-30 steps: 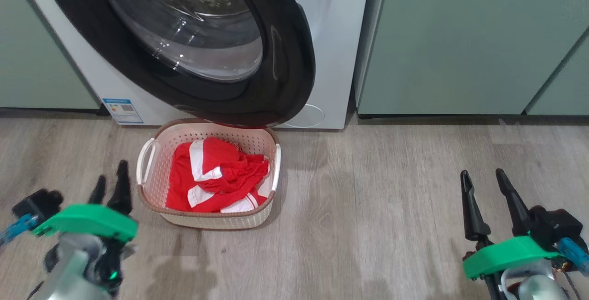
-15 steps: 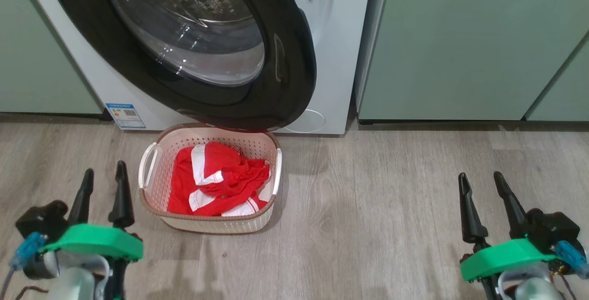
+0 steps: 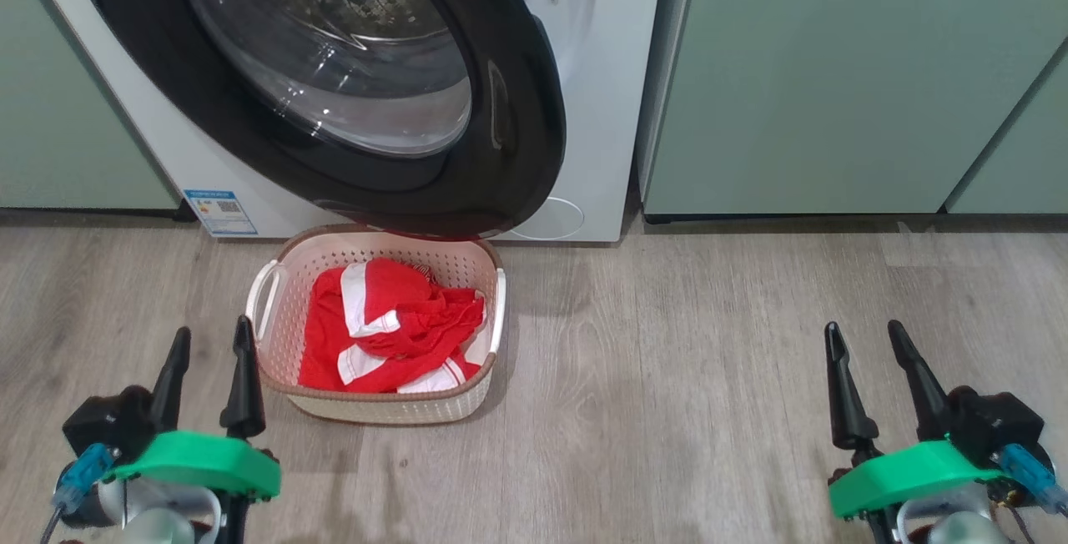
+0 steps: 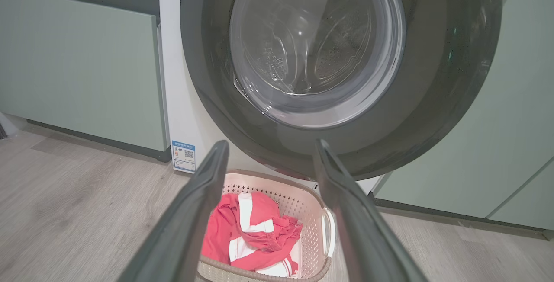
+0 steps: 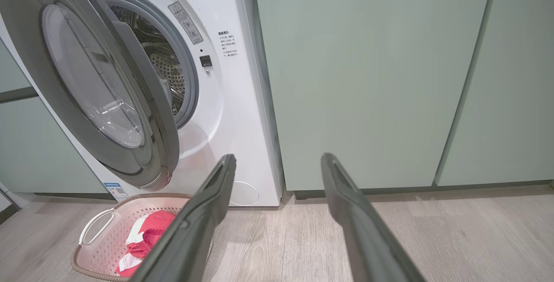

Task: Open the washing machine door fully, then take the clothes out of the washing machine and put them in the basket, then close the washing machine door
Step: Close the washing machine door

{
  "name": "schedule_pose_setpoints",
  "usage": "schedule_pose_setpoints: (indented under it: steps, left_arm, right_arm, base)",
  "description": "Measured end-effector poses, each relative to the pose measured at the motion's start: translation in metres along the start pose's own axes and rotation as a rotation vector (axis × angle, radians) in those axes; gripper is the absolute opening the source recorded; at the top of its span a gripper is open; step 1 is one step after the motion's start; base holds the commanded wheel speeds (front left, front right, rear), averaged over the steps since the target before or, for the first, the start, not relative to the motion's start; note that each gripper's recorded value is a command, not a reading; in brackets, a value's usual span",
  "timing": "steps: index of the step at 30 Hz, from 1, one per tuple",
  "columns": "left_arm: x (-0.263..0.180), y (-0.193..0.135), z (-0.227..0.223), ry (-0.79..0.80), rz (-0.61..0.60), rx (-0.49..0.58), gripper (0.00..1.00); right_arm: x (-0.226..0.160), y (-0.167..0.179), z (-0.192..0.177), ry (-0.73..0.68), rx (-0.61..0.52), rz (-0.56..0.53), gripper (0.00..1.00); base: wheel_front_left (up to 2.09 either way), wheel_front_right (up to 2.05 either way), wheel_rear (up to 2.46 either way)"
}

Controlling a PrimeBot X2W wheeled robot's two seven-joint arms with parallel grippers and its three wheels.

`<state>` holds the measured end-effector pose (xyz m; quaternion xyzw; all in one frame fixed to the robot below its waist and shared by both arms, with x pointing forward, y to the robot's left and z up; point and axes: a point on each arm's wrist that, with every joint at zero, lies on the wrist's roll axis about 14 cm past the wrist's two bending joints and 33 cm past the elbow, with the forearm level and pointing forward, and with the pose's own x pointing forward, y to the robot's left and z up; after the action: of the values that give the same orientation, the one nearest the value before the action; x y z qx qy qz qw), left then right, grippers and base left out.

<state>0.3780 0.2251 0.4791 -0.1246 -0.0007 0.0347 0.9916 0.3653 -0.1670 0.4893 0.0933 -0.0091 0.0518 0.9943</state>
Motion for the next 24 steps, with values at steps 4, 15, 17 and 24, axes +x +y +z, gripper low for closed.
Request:
schedule_pose_setpoints:
  steps: [4,15,17,24]
  left_arm:
    - [0.000,0.003,0.001,-0.002,0.010,0.001,1.00]
    - [-0.006,0.018,-0.001,0.002,0.054,-0.002,1.00]
    - [-0.010,0.022,-0.001,0.003,0.070,-0.005,1.00]
    - [-0.024,0.039,-0.007,0.014,0.140,-0.027,1.00]
  right_arm:
    - [0.000,0.000,-0.001,0.001,0.015,-0.004,0.91]
    - [0.032,0.024,0.039,-0.122,0.105,0.069,0.00]
    - [0.045,0.045,0.048,-0.141,0.093,0.143,0.00]
    - [0.072,0.138,0.049,-0.116,0.092,0.433,0.00]
  base:
    - [0.00,0.00,0.00]
    - [0.00,0.00,0.00]
    - [0.00,0.00,0.00]
    - [0.00,0.00,0.00]
